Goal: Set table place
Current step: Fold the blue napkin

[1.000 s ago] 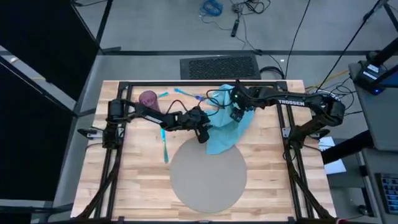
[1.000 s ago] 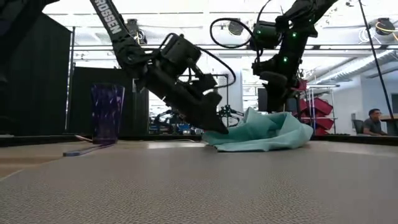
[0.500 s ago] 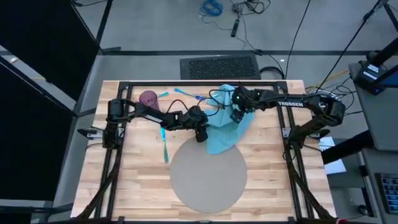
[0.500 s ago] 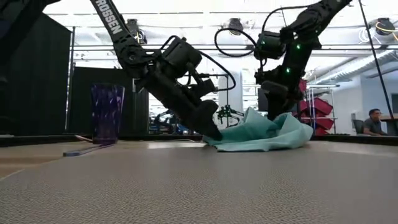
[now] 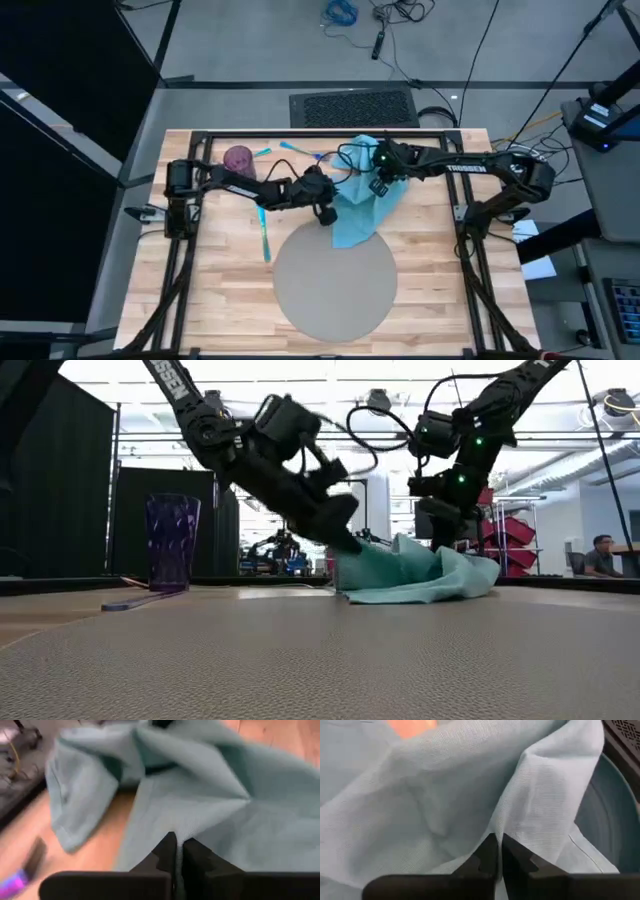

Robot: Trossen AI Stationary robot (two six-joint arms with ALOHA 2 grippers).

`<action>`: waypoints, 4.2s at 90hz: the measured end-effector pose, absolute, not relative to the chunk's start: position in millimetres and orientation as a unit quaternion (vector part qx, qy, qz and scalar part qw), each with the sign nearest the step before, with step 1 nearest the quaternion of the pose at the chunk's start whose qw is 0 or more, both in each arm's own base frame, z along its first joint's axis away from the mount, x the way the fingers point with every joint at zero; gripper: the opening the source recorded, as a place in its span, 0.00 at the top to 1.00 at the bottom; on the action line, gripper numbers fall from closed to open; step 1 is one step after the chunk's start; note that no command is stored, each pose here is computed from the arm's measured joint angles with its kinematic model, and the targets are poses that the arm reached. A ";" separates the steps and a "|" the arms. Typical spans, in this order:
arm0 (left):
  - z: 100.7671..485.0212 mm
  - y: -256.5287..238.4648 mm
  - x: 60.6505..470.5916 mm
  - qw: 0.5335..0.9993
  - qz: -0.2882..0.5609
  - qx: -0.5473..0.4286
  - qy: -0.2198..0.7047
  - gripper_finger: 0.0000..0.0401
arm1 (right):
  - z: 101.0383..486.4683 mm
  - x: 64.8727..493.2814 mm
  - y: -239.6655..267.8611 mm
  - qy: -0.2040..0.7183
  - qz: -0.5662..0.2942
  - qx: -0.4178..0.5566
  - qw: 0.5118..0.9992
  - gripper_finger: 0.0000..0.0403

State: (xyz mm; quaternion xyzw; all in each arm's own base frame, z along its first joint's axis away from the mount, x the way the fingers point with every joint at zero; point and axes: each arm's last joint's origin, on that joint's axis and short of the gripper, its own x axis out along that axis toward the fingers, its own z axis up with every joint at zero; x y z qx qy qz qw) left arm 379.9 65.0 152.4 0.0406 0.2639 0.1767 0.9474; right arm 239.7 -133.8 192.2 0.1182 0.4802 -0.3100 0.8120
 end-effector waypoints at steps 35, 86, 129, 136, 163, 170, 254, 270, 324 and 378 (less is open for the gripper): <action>282.5 41.6 316.7 0.956 0.205 0.088 0.191 1.00 | 316.0 230.6 -99.2 0.402 -0.307 0.068 0.860 1.00; 321.1 -9.9 248.6 0.963 0.151 0.007 0.225 1.00 | 345.1 237.3 -18.0 0.325 -0.133 0.138 0.926 0.89; 321.3 4.8 244.3 0.948 0.227 -0.050 0.216 1.00 | 407.0 223.2 -81.6 0.184 -0.270 0.114 0.938 0.38; 321.2 4.5 244.4 0.948 0.226 -0.056 0.215 1.00 | 413.8 218.5 -89.7 0.174 -0.247 0.140 0.943 0.37; 304.1 13.4 255.7 0.932 0.263 -0.049 0.245 1.00 | 310.1 269.9 -36.8 0.291 -0.179 0.144 0.929 0.38; 288.4 16.0 261.8 0.923 0.265 -0.033 0.276 1.00 | 292.3 281.4 -22.8 0.253 -0.160 0.159 0.941 0.39; 240.5 27.8 286.8 0.888 0.274 -0.002 0.369 1.00 | 115.4 380.2 57.8 0.393 -0.110 0.143 0.902 0.39; 239.4 27.8 285.6 0.885 0.270 0.008 0.378 1.00 | 110.8 378.1 62.7 0.395 -0.136 0.136 0.898 0.45; 239.4 27.7 285.7 0.886 0.270 0.008 0.378 1.00 | 135.9 376.4 74.6 0.376 -0.165 0.062 0.910 1.00; 312.4 6.7 266.6 0.938 0.214 -0.015 0.272 1.00 | 337.7 305.6 43.9 0.345 -0.289 -0.045 0.892 1.00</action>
